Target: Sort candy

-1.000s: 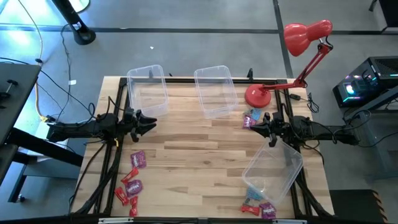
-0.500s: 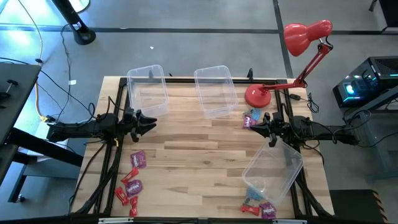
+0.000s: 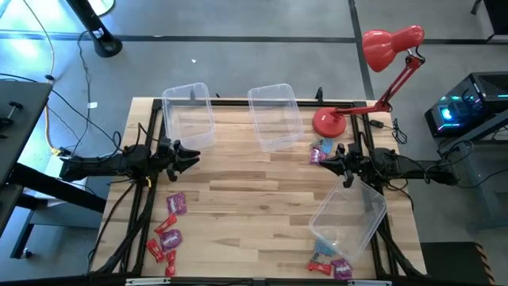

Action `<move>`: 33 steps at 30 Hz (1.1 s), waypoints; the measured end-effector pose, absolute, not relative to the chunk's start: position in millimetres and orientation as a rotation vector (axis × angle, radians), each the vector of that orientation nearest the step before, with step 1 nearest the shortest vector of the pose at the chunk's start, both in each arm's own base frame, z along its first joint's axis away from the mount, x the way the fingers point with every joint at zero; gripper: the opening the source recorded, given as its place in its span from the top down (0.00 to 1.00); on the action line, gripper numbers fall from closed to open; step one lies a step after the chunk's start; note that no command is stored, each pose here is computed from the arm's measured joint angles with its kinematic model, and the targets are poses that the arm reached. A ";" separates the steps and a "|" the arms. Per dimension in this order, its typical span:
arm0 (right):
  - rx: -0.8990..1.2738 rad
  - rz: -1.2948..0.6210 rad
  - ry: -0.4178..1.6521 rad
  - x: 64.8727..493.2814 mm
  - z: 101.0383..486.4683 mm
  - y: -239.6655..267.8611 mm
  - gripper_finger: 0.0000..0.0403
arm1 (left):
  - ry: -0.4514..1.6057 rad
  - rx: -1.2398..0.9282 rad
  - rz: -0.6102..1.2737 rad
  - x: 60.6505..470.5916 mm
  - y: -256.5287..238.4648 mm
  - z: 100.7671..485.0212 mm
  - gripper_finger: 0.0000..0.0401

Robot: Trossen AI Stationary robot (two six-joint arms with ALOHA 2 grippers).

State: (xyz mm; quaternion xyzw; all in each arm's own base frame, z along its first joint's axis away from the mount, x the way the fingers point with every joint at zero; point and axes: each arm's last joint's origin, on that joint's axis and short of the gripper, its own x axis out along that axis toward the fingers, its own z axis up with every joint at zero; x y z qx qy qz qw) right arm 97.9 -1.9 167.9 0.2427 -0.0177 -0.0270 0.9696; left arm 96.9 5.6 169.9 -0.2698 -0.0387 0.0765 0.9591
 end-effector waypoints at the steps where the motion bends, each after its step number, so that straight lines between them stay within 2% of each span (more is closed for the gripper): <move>1: 0.490 -0.055 -0.035 98.0 167.8 -1.9 1.00 | -0.079 -0.547 0.155 96.9 5.6 169.9 0.57; 19: 0.490 -0.055 -0.036 97.9 167.9 -1.9 1.00 | -0.121 -0.589 0.144 96.7 5.7 173.4 0.57; 23: 0.490 -0.055 -0.036 97.9 167.9 -1.9 1.00 | -0.260 -0.752 0.158 95.1 7.5 183.7 0.57; 27: 0.490 -0.055 -0.036 97.9 167.9 -1.9 1.00 | -0.517 -0.896 0.144 89.0 10.3 203.7 0.57; 31: 0.490 -0.055 -0.036 97.9 167.9 -1.9 1.00 | -0.762 -0.885 0.119 79.8 12.1 224.1 0.57; 33: 0.490 -0.055 -0.036 97.9 167.9 -1.9 1.00 | -0.795 -0.840 0.122 79.0 12.1 232.5 0.57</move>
